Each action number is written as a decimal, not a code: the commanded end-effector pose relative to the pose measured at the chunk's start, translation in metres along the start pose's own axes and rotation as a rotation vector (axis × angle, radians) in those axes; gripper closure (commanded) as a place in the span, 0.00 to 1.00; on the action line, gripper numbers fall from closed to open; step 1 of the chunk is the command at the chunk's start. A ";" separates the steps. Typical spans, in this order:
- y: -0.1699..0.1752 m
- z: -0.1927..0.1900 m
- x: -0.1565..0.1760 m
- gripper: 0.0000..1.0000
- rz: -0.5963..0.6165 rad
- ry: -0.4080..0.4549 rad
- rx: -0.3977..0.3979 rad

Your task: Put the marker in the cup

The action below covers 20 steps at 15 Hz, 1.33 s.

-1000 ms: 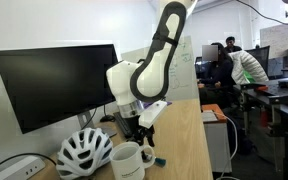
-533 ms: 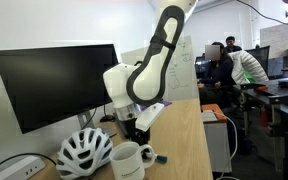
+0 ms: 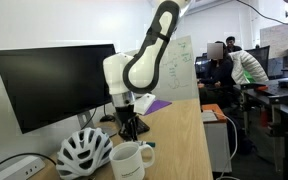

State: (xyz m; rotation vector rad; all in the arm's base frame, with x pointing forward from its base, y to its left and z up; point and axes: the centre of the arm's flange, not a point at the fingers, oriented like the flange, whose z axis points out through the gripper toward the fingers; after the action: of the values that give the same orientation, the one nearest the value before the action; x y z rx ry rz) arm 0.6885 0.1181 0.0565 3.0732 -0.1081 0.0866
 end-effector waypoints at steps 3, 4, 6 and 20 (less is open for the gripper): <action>0.027 -0.060 -0.029 0.95 -0.292 0.098 0.078; 0.027 -0.068 -0.034 0.95 -0.341 0.116 0.097; 0.024 -0.080 -0.042 0.95 -0.441 0.158 0.136; 0.001 -0.121 -0.067 0.79 -0.910 0.324 0.343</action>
State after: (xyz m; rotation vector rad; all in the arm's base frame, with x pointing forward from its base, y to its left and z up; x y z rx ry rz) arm 0.6157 0.1294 0.1727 3.0154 1.4071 0.5817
